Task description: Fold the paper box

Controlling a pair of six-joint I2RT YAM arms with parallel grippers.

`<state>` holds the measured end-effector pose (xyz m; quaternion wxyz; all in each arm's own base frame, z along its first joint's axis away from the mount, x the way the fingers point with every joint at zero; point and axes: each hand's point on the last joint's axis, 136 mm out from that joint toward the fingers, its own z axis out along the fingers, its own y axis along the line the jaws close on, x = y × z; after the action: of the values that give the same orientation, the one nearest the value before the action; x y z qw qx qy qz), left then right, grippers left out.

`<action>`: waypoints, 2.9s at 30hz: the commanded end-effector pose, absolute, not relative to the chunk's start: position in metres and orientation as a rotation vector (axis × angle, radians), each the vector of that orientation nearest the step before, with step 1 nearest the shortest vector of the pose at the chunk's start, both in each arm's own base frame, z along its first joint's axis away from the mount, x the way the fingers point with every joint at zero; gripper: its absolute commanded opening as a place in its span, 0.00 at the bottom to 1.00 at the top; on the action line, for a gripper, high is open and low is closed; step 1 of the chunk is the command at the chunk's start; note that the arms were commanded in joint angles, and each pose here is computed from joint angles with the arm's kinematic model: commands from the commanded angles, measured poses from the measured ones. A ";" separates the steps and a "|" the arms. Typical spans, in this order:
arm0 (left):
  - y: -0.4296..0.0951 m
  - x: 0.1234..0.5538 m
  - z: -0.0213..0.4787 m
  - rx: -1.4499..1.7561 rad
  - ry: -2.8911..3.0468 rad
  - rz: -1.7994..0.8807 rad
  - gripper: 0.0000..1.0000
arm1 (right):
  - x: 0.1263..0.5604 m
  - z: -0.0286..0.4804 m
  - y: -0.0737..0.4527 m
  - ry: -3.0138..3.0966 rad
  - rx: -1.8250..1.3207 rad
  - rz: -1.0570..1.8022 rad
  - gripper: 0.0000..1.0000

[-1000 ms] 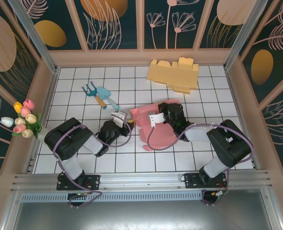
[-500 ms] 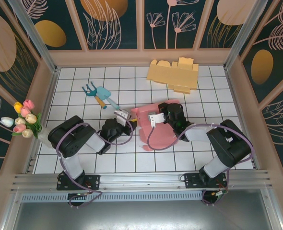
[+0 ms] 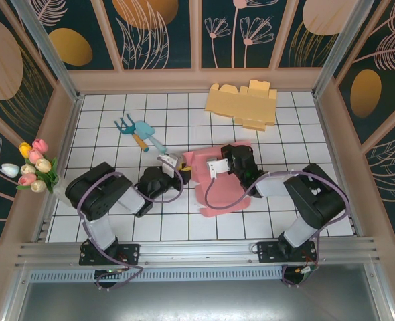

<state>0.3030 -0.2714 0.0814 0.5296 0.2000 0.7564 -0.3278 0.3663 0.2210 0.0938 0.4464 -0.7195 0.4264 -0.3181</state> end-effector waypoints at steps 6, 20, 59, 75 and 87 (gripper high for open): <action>-0.276 0.284 0.120 0.517 1.699 -0.889 0.34 | 0.356 0.100 0.232 1.034 -1.700 -0.775 0.00; -0.163 0.294 0.148 0.101 1.688 -0.424 0.37 | 0.359 0.161 0.237 0.966 -1.486 -0.812 0.00; -0.207 0.288 0.099 0.357 1.704 -0.531 0.39 | 0.337 0.086 0.260 0.960 -1.600 -0.704 0.00; -0.237 0.281 0.095 0.492 1.684 -0.664 0.28 | 0.342 0.082 0.263 0.978 -1.620 -0.707 0.00; -0.240 0.271 0.110 0.500 1.654 -0.725 0.24 | 0.352 0.080 0.262 0.998 -1.617 -0.740 0.00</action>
<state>0.2708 -0.2425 0.0938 0.5745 0.2270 0.7240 -0.3069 0.3512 0.2726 0.1120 0.5690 -0.6499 0.3939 -0.3142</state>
